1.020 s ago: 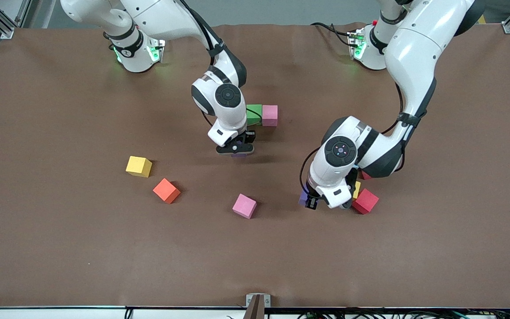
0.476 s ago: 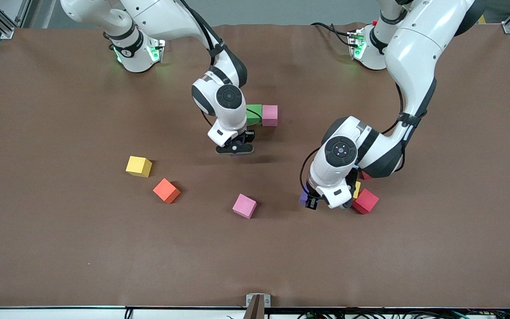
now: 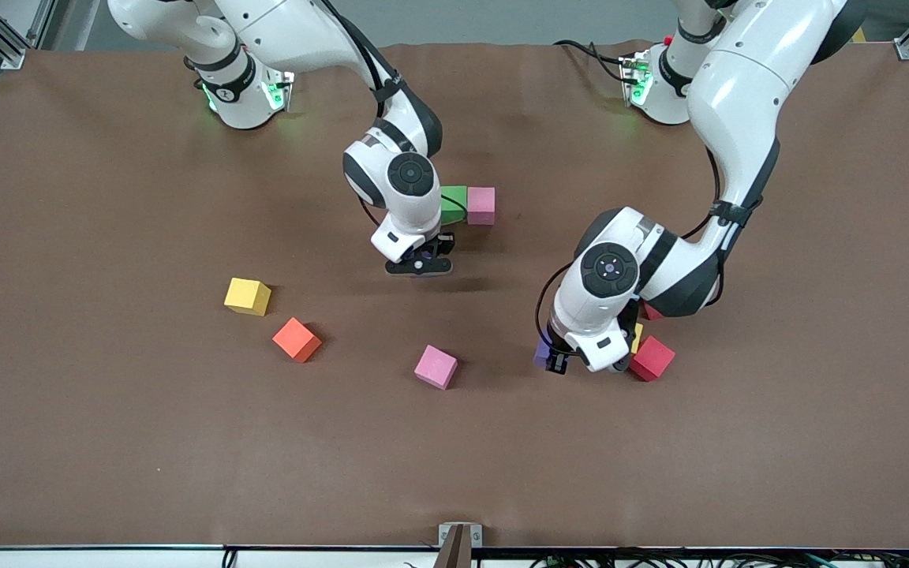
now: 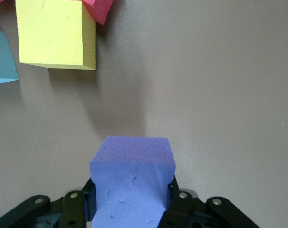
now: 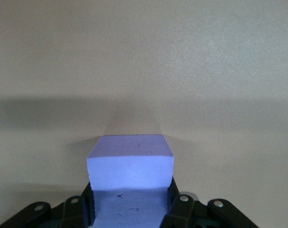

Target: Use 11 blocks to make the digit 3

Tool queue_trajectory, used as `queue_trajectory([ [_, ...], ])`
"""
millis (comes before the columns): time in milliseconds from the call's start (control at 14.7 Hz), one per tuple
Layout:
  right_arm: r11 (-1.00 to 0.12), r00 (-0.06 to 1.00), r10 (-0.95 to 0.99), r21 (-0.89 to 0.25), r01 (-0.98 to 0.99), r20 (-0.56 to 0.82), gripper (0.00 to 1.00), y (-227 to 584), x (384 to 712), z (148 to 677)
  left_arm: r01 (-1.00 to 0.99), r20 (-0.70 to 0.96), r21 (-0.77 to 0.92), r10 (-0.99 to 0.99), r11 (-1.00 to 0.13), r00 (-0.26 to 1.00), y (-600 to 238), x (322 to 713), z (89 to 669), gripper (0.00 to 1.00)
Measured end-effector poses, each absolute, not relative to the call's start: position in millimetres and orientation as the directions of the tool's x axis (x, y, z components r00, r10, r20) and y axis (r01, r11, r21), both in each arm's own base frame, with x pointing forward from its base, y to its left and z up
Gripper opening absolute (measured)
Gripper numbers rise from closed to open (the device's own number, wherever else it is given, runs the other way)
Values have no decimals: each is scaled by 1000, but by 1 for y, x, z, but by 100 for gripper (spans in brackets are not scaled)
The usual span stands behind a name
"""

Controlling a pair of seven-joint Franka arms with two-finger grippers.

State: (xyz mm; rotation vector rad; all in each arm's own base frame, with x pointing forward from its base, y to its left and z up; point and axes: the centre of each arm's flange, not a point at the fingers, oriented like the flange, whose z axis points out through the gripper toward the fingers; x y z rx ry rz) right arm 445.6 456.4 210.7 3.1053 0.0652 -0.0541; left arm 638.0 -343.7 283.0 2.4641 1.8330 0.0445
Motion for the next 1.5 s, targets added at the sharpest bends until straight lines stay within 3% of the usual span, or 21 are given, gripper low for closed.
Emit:
queue_trajectory([
  [612, -999, 999, 36, 35, 37, -35, 57, 457, 446, 209, 972, -25, 75, 974, -221, 223, -349, 633, 289, 56],
  [952, -999, 999, 30, 35, 32, -36, 57, 457, 446, 209, 972, 4, 47, 973, -231, 231, -357, 595, 299, 56],
  [1496, -999, 999, 20, 37, 21, -38, 57, 458, 445, 209, 998, 0, 6, 998, -62, 62, -377, 561, 289, 56],
])
